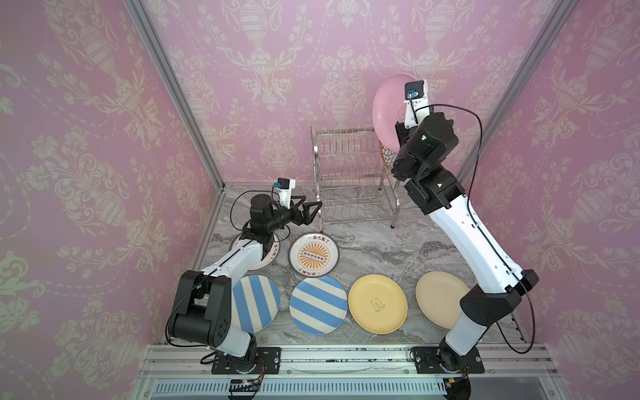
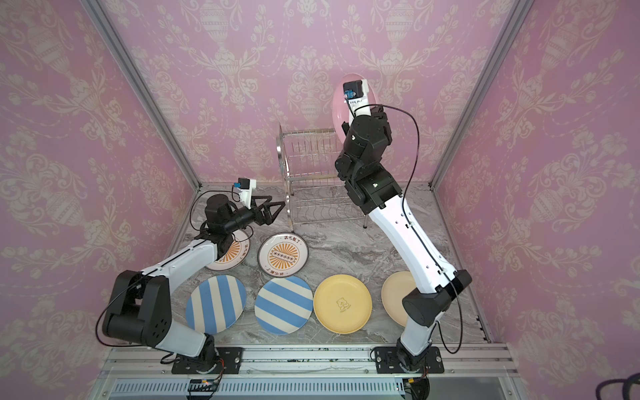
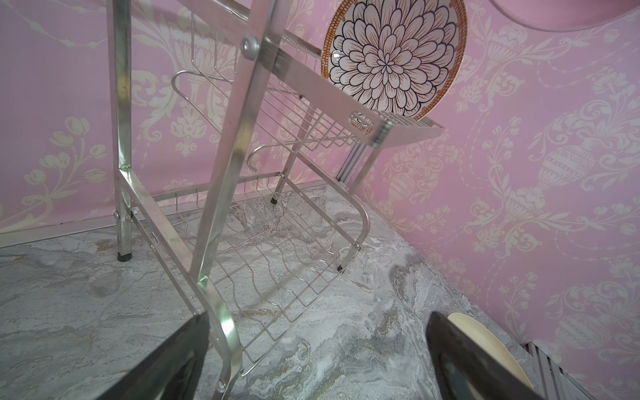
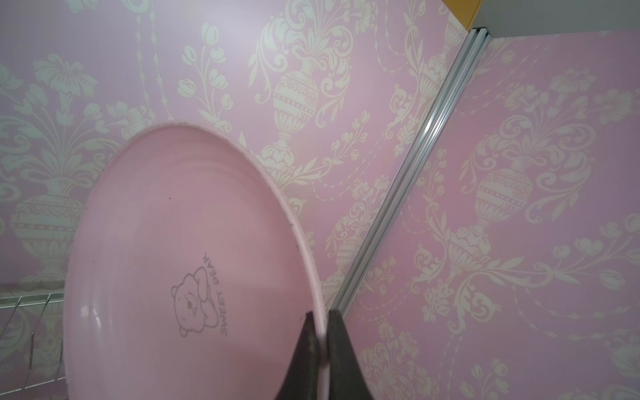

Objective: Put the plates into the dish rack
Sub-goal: 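Carry the upright pink plate with the right gripper over the dish rack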

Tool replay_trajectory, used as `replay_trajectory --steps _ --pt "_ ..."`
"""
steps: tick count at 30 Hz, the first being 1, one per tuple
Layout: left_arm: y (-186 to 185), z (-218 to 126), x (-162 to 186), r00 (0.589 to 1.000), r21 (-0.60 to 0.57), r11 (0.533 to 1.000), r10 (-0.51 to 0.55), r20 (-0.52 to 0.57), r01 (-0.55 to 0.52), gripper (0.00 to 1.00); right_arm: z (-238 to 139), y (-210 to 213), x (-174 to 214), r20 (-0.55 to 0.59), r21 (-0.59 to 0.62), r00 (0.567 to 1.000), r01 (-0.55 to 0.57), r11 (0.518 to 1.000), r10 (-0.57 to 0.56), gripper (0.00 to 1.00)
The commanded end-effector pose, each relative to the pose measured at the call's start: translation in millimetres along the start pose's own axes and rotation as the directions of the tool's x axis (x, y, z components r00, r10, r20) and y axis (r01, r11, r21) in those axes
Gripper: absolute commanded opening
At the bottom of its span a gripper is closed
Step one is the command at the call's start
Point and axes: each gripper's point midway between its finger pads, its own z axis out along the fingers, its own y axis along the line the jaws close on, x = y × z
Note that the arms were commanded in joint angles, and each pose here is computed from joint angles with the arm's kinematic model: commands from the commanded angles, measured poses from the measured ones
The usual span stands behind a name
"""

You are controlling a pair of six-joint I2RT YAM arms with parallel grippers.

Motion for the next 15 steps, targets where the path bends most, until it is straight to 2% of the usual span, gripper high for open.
replay_trajectory --steps 1,10,15 --pt "-2.5 -1.9 -5.4 1.000 0.021 1.000 0.012 0.017 -0.013 0.99 3.3 -5.5 -11.7 0.033 0.113 0.999 0.002 0.994 -0.006 0.00" --pt "0.4 -1.1 1.6 1.000 0.014 1.000 0.019 -0.008 -0.019 0.99 16.8 45.2 3.7 -0.004 0.069 0.992 0.127 0.990 -0.127 0.00" --pt "-0.5 2.8 -8.4 1.000 0.059 0.998 -0.016 0.026 0.015 0.99 25.5 77.9 8.0 -0.004 0.040 0.966 0.257 0.966 -0.257 0.00"
